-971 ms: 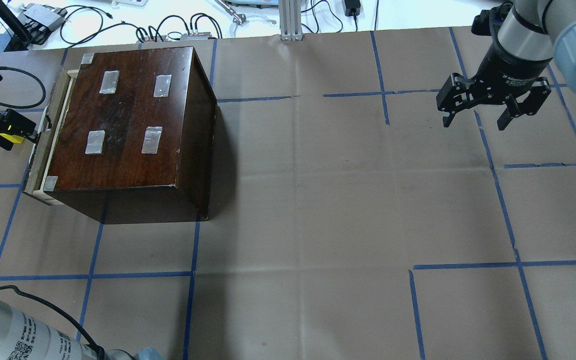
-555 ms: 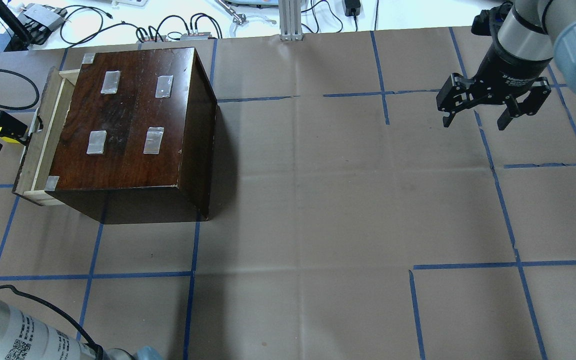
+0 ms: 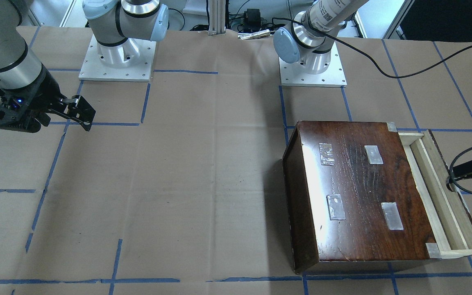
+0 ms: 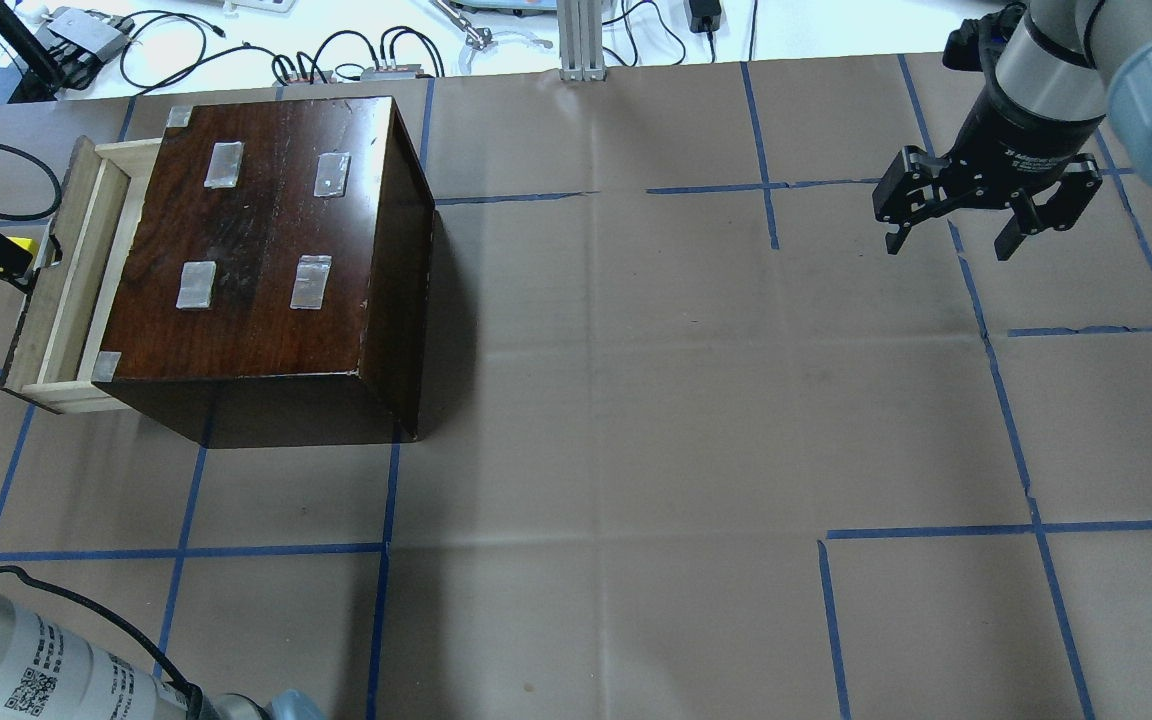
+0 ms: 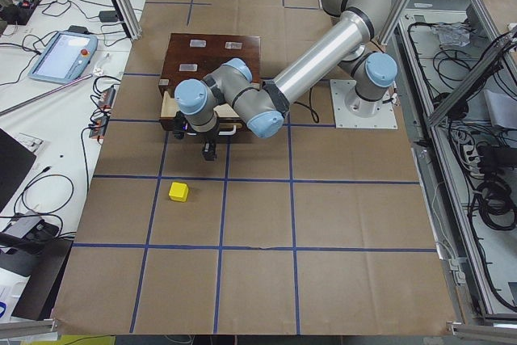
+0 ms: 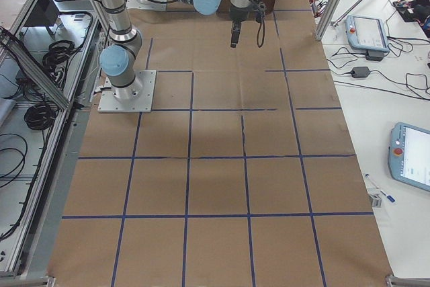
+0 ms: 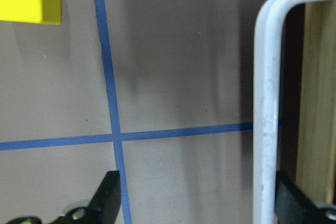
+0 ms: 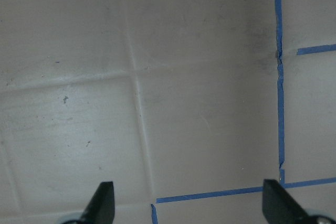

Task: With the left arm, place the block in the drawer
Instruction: 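Pull the drawer open outward with the left gripper, then release the handle and lower the left gripper over the yellow cube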

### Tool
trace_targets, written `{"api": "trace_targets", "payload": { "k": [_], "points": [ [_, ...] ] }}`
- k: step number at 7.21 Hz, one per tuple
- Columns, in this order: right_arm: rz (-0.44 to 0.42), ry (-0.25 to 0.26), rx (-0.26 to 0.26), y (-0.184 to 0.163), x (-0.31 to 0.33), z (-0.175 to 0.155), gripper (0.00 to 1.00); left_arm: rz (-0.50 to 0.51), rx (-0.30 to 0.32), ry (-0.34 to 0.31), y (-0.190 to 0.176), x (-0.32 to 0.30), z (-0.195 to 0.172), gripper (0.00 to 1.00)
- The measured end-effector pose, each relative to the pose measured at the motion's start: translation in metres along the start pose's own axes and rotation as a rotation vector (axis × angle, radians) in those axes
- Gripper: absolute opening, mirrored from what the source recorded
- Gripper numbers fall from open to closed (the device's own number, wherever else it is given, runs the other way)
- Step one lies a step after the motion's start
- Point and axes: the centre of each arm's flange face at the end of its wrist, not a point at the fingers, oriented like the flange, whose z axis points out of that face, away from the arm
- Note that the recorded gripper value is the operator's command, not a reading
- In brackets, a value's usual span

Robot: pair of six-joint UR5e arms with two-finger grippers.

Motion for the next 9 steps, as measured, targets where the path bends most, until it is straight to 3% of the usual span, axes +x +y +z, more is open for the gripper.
{"api": "trace_targets", "payload": {
  "k": [9],
  "points": [
    [0.0,0.0,0.0,0.0,0.0,0.0,1.0,0.02,-0.008,-0.025,0.0,-0.028,0.0,0.98]
  ]
}}
